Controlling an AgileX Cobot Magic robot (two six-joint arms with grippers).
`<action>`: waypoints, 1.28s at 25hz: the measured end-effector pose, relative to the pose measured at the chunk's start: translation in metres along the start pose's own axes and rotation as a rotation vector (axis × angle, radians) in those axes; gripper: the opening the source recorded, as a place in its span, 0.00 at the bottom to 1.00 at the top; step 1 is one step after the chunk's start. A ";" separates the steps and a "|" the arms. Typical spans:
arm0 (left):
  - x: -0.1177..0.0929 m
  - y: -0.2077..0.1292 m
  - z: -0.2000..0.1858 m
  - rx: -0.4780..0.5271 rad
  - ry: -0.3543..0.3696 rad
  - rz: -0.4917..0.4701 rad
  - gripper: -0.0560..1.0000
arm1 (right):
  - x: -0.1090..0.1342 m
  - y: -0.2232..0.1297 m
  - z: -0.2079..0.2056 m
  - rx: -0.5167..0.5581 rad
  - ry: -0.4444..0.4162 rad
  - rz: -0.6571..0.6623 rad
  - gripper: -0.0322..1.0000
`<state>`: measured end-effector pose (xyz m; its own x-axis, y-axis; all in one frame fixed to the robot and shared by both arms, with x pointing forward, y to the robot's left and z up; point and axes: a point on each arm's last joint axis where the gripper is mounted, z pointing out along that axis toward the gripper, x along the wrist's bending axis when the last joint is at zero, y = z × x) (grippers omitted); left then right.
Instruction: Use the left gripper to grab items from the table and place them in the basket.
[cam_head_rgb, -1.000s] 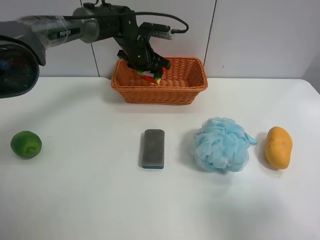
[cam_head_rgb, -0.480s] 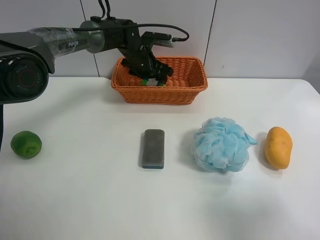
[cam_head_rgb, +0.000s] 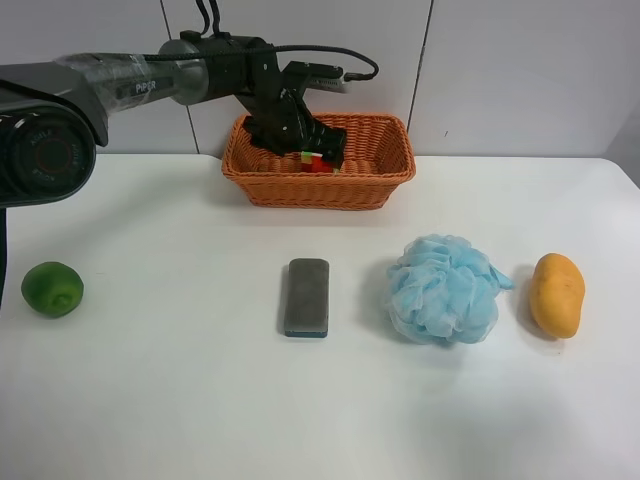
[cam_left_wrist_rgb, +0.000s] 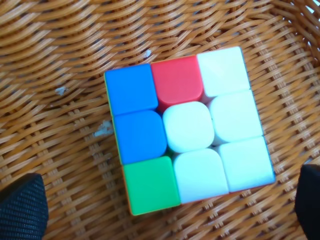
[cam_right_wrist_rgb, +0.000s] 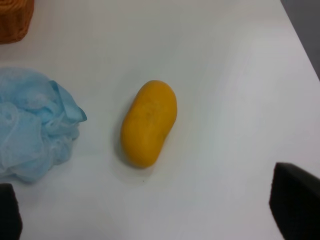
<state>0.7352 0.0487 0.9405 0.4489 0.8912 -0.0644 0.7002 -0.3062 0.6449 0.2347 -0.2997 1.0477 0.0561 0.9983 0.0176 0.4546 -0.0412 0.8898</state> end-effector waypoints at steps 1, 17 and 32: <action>0.000 0.002 -0.006 0.005 -0.001 0.001 0.99 | 0.000 0.000 0.000 0.000 0.000 0.000 0.99; 0.005 0.047 -0.214 0.106 0.008 -0.022 0.99 | 0.000 0.000 0.000 0.000 0.000 0.000 0.99; 0.015 -0.092 -0.384 0.134 0.081 -0.039 0.99 | 0.000 0.000 0.000 0.000 0.000 0.000 0.99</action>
<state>0.4648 0.2184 1.1725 0.3777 0.9257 -0.0225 0.7866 -0.3079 0.5352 0.2347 -0.2997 1.0477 0.0561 0.9983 0.0176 0.4546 -0.0412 0.8898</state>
